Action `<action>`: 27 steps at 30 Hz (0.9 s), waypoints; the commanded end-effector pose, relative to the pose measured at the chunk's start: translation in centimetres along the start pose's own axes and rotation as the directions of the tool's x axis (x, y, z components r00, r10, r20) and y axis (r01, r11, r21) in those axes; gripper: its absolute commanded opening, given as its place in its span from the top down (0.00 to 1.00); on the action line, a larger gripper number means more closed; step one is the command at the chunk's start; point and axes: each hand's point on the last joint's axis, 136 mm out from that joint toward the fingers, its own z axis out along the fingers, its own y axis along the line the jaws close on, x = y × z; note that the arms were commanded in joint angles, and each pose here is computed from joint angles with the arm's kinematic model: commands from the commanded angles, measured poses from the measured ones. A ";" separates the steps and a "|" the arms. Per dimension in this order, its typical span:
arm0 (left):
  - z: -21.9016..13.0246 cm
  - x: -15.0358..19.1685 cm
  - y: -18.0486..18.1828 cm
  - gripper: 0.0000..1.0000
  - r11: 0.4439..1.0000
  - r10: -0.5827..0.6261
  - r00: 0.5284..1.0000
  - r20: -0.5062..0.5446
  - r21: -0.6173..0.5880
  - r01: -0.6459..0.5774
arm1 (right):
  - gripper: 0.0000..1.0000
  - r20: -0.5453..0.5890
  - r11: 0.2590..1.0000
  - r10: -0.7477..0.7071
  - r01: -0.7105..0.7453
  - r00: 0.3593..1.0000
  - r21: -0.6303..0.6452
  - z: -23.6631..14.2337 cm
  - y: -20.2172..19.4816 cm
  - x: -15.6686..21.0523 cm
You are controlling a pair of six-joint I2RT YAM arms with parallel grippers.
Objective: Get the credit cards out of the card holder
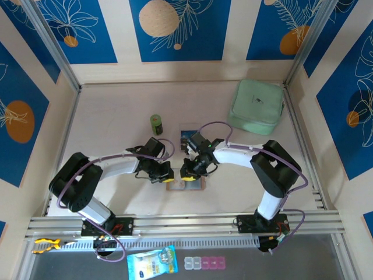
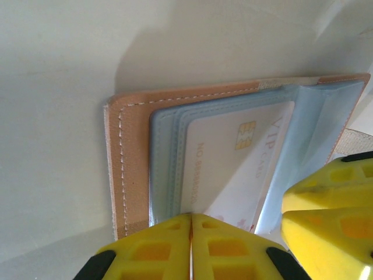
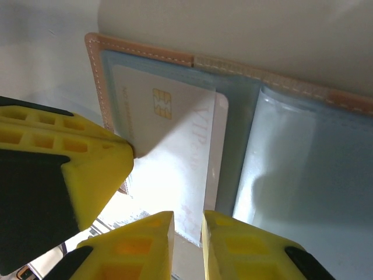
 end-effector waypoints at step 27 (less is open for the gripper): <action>-0.6 0.2 0.1 0.90 1.000 0.005 1.000 0.012 -0.010 -0.005 | 0.78 -0.038 1.000 -0.013 0.014 0.999 0.026 1.4 -0.3 -0.2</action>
